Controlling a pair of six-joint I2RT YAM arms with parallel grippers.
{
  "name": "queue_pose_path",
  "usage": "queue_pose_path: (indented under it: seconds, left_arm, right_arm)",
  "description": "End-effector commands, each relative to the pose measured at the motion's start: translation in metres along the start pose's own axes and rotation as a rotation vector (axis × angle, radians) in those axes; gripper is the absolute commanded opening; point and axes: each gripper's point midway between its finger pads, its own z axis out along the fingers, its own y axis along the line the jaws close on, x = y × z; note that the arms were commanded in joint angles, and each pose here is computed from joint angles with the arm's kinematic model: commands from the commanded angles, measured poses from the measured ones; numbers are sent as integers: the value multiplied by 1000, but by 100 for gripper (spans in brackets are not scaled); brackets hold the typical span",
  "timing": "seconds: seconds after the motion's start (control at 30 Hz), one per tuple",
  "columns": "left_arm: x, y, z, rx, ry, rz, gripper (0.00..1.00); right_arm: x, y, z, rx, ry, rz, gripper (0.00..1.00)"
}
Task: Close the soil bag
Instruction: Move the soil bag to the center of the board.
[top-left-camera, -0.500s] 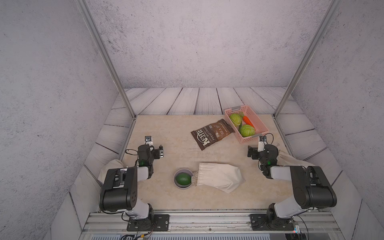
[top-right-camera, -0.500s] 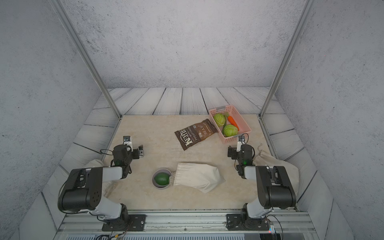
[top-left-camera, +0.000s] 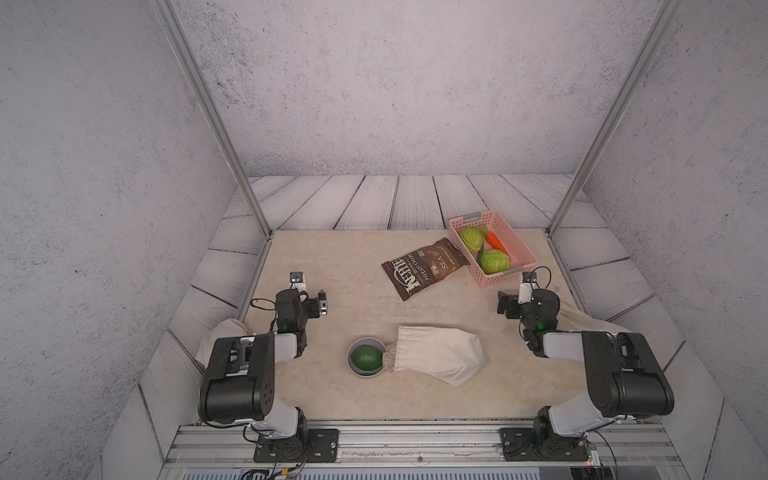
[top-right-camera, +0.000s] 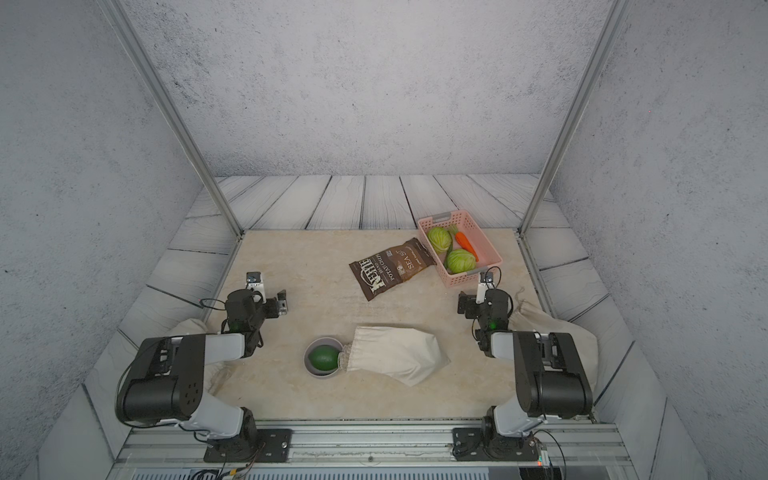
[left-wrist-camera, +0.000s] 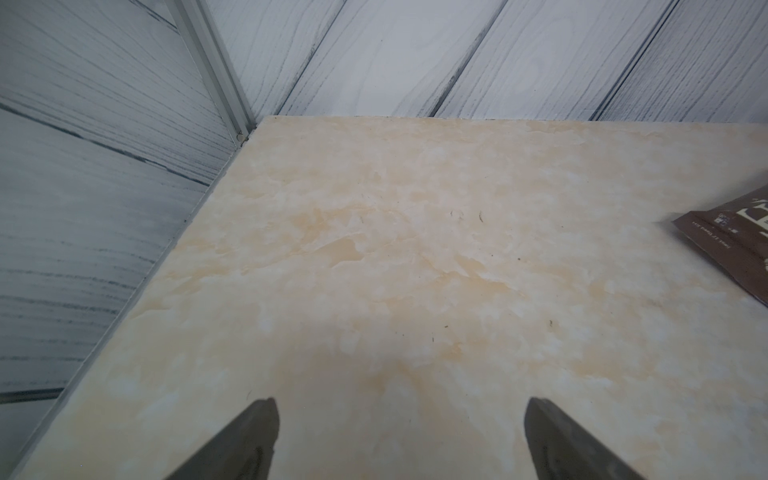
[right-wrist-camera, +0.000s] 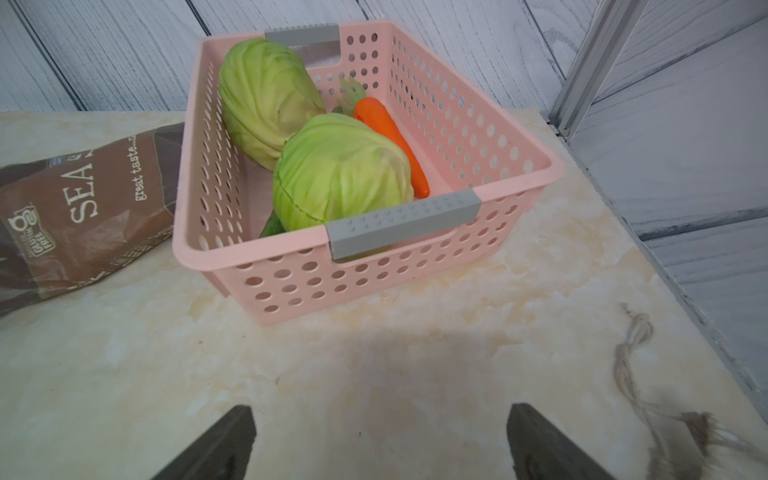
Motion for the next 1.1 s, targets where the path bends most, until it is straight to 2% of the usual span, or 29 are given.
queue_pose_path:
  seconds: [0.0,0.23,0.3,0.33,0.4,0.47,0.53,0.63,0.73,0.87,1.0,1.07]
  left_arm:
    - [-10,-3,1,20,-31,13,98]
    - [-29,-3,-16,4,-52,11,98]
    - [-39,1,-28,-48,-14,-9,98]
    - [-50,5,-34,-78,-15,-49,98]
    - [-74,5,-45,-81,-54,-150,99]
    - [-97,2,-56,-79,-71,-246,99]
    - [-99,7,-66,-162,1,-310,98]
    - [-87,26,-89,-378,122,-394,98]
    - [-60,37,-103,-464,239,-459,98]
    - [-27,61,-128,-611,371,-464,98]
    - [5,93,-153,-768,475,-514,99]
    - [26,111,-164,-835,517,-593,98]
  right_arm:
    - [-6,2,0,-13,-13,8,99]
    - [-18,8,-7,-43,-60,-13,99]
    - [-28,7,-15,-33,-53,-7,99]
    - [-38,5,-19,-22,-52,2,99]
    - [-42,3,-25,-6,29,41,99]
    - [-58,13,-31,-50,48,80,99]
    - [-72,25,-37,-78,50,80,99]
    - [-83,51,-45,-135,76,69,99]
    - [-90,88,-54,-248,85,59,99]
    - [-85,136,-64,-380,131,-7,99]
    - [-75,161,-71,-447,189,-47,99]
    - [-73,166,-72,-469,190,-43,99]
